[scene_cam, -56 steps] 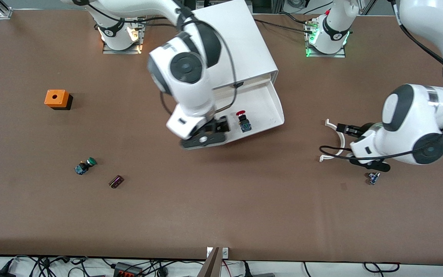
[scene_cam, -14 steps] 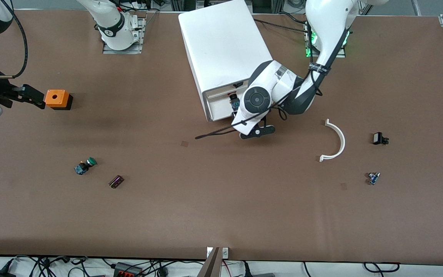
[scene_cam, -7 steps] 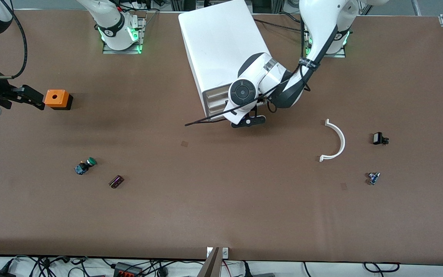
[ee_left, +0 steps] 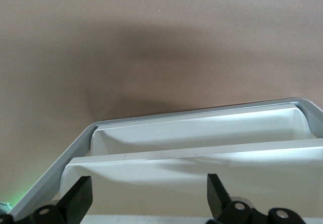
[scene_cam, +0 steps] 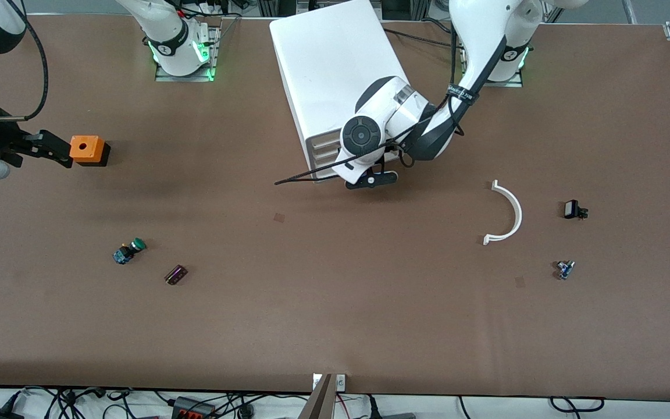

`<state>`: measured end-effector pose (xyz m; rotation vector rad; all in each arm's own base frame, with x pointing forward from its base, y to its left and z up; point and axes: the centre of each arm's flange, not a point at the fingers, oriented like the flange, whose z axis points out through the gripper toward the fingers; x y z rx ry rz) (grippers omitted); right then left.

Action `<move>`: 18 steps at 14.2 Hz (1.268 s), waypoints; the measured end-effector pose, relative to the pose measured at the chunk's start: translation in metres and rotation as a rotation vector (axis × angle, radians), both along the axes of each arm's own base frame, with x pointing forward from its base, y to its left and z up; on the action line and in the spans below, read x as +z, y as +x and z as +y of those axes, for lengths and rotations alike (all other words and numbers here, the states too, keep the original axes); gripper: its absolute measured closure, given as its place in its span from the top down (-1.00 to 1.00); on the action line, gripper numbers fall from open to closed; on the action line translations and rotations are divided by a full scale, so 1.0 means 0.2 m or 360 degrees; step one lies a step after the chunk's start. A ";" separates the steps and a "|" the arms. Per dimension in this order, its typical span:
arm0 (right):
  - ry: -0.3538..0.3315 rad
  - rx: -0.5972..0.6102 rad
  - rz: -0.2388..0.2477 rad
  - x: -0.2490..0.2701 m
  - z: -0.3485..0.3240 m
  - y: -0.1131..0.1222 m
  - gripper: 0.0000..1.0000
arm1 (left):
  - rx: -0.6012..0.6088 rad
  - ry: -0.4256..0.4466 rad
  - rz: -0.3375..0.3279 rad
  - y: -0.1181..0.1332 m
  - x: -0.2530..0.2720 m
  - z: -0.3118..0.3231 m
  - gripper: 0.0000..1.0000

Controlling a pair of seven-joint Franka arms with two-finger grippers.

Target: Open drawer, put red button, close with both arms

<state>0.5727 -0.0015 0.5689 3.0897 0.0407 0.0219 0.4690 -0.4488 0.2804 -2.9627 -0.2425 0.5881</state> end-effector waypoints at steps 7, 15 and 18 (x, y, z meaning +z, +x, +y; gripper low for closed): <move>-0.0001 0.0006 0.0041 -0.08 0.03 0.04 1.00 | 0.0154 -0.0046 -0.0090 0.25 0.20 0.23 1.00; 0.0018 -0.0085 0.0009 -0.04 -0.14 0.06 1.00 | -0.0105 -0.0062 -0.0231 0.71 0.84 0.97 1.00; 0.0018 -0.0105 0.0020 -0.03 -0.18 0.05 1.00 | -0.0278 -0.0151 -0.0240 0.77 1.07 1.32 1.00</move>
